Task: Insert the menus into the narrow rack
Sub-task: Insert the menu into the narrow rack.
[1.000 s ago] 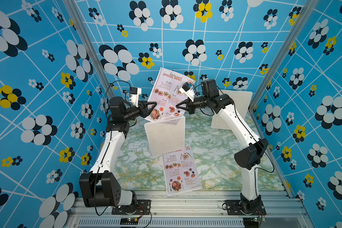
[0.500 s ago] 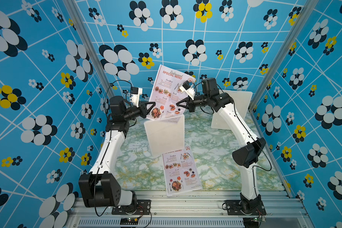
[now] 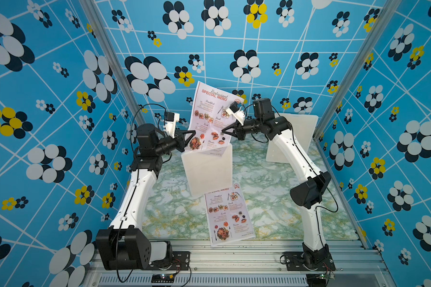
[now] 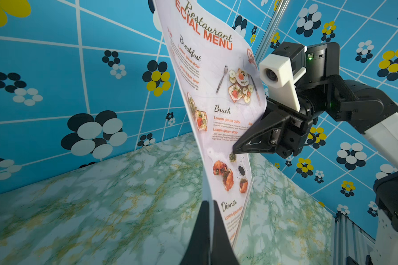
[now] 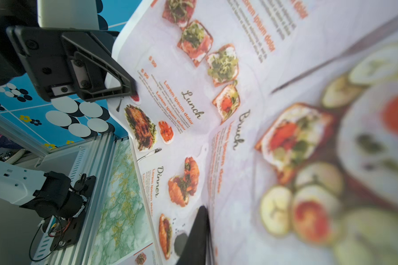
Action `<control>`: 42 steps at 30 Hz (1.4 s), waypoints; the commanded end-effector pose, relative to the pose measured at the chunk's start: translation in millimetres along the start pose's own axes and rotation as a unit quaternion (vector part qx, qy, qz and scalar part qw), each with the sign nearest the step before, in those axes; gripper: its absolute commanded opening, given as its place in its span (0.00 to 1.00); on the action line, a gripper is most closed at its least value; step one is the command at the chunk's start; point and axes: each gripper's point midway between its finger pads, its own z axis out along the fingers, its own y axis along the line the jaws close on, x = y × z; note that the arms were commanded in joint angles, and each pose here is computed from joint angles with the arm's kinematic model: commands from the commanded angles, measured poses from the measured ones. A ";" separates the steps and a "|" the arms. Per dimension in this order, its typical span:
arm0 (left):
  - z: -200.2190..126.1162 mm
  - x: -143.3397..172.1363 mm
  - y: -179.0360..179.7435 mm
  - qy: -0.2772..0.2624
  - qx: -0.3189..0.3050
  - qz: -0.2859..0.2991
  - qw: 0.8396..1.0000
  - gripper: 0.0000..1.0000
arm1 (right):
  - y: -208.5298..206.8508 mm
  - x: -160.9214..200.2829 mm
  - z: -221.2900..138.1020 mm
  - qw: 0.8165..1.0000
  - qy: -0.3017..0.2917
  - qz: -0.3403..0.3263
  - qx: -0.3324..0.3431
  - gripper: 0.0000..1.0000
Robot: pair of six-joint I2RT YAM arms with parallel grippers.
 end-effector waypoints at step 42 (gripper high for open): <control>-14.4 10.7 -14.9 0.003 -0.018 0.038 0.999 0.11 | -27.2 -28.9 -3.9 0.998 -0.039 -0.027 0.052 0.17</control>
